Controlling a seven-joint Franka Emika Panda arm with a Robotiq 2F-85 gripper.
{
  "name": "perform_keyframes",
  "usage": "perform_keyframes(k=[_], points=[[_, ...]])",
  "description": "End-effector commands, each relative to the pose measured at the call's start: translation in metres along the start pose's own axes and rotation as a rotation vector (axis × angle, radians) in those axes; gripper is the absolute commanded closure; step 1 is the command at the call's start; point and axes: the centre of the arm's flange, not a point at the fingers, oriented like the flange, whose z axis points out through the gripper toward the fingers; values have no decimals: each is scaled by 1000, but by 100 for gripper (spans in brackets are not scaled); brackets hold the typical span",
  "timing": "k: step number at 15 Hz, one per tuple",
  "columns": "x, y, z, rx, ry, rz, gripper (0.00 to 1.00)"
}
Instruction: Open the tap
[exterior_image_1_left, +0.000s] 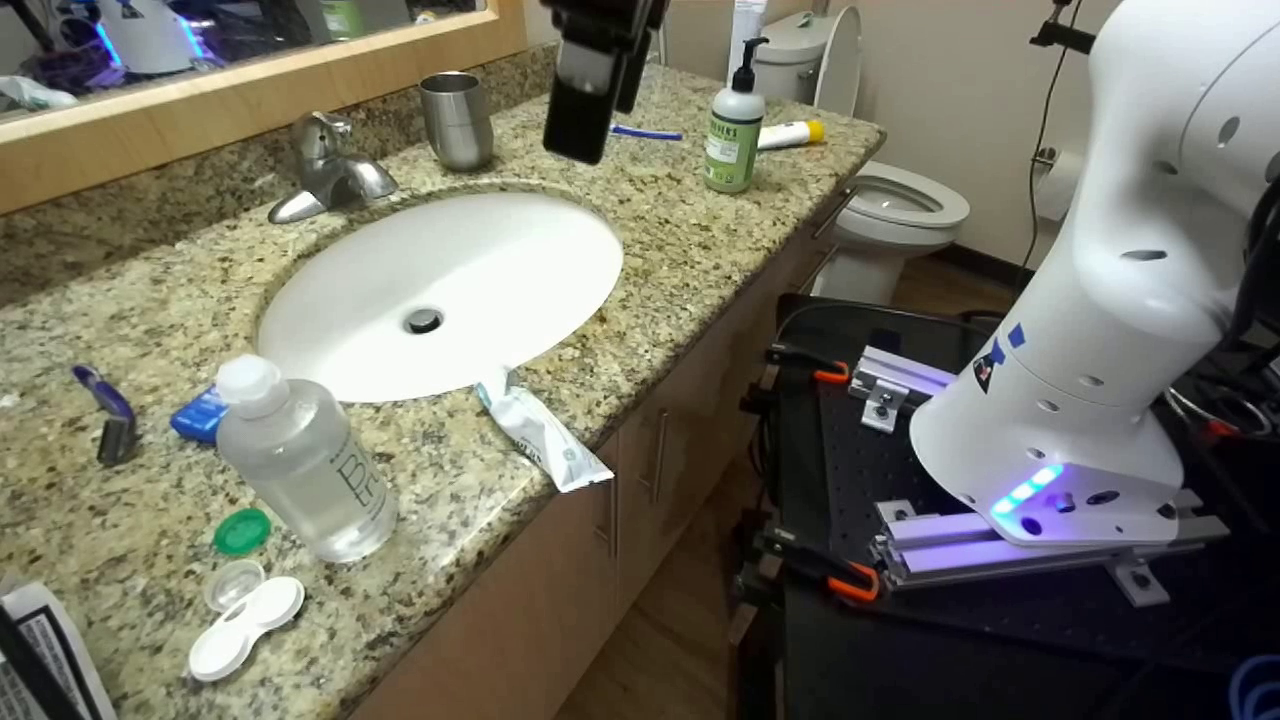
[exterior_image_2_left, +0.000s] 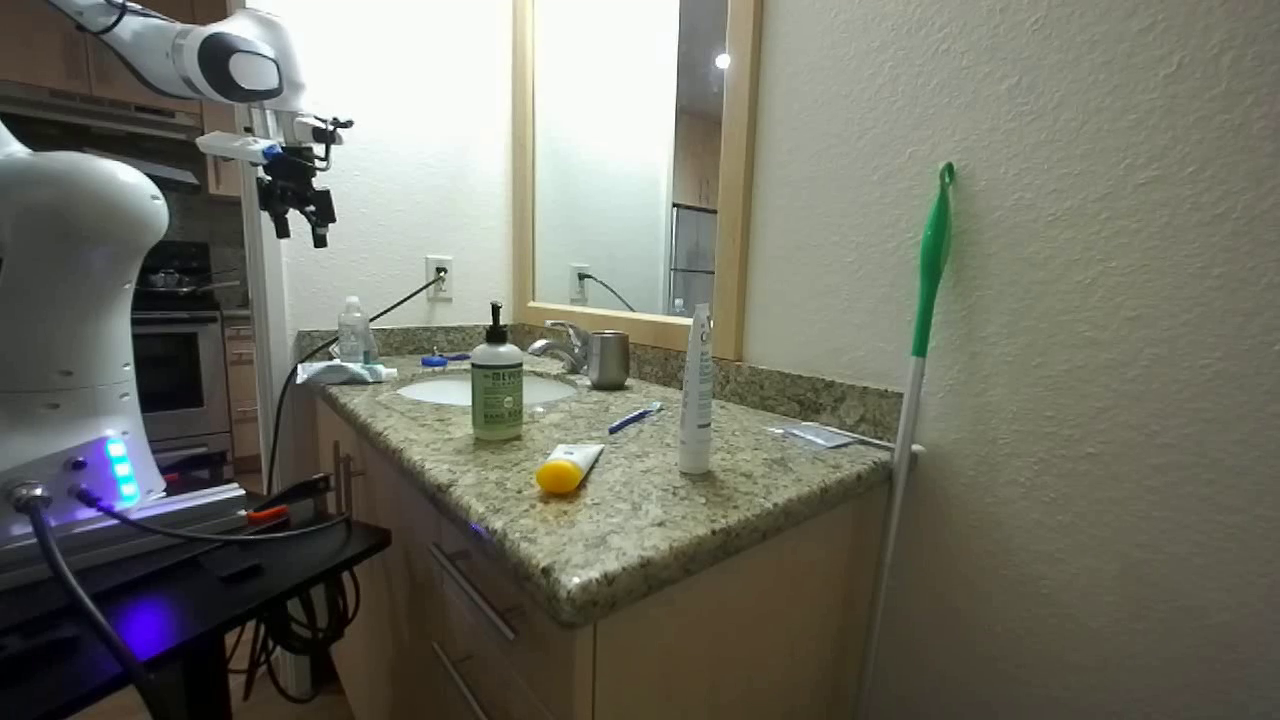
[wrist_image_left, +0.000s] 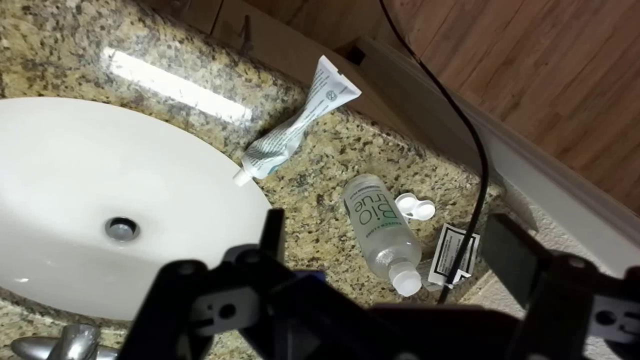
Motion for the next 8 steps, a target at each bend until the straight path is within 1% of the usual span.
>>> perform_keyframes(k=[1,3,5,6,8], points=[[61,45,32,-96,68,149,0],[84,74,46,-141,115,253,0],[93,124,68,-164,128,369,0],[104,139,82,-180,128,413,0],[130,168,107,-219,136,452,0]])
